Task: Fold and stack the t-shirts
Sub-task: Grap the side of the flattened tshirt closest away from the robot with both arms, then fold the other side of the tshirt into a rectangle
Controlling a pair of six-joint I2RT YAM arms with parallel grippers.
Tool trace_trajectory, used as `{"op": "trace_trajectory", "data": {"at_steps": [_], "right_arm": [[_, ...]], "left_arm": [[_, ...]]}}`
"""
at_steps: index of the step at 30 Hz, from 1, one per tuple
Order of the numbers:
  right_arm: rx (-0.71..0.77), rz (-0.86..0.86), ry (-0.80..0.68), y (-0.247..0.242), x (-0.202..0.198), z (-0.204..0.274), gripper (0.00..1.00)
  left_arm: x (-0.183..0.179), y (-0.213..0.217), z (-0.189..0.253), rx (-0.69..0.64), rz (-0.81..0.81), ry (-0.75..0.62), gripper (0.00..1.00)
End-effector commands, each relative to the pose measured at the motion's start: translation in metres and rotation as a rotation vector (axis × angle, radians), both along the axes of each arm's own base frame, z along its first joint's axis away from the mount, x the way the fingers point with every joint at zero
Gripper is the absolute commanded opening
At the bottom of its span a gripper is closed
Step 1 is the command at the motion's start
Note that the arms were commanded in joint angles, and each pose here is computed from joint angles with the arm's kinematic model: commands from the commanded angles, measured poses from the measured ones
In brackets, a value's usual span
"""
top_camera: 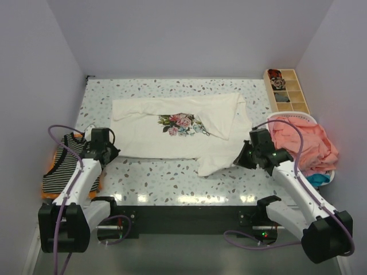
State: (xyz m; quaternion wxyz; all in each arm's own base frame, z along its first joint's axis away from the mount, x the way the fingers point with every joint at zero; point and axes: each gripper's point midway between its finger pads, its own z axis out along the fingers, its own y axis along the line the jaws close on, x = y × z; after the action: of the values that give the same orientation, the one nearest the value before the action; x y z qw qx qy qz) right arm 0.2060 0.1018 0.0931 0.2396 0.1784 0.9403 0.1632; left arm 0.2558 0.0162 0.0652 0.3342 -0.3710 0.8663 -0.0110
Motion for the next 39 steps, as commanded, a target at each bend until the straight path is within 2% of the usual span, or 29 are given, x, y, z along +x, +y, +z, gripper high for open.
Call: {"op": "trace_trajectory", "data": {"at_steps": [1, 7, 14, 27, 39], "right_arm": [[-0.077, -0.021, -0.135, -0.008, 0.041, 0.026, 0.0], [-0.194, -0.066, -0.235, -0.026, 0.075, 0.05, 0.0], [-0.263, -0.13, -0.309, -0.042, 0.098, 0.071, 0.0], [-0.255, -0.135, -0.363, -0.04, 0.134, 0.085, 0.0], [-0.286, -0.166, -0.384, -0.051, 0.18, 0.093, 0.0]], "left_arm": [[0.009, 0.009, 0.008, 0.046, -0.001, -0.002, 0.0], [0.018, 0.011, 0.006, 0.062, -0.006, 0.008, 0.0], [0.02, 0.019, 0.005, 0.104, 0.001, 0.024, 0.0], [0.037, 0.022, 0.006, 0.122, -0.008, 0.017, 0.0], [0.079, 0.031, 0.014, 0.137, -0.006, 0.004, 0.0]]}}
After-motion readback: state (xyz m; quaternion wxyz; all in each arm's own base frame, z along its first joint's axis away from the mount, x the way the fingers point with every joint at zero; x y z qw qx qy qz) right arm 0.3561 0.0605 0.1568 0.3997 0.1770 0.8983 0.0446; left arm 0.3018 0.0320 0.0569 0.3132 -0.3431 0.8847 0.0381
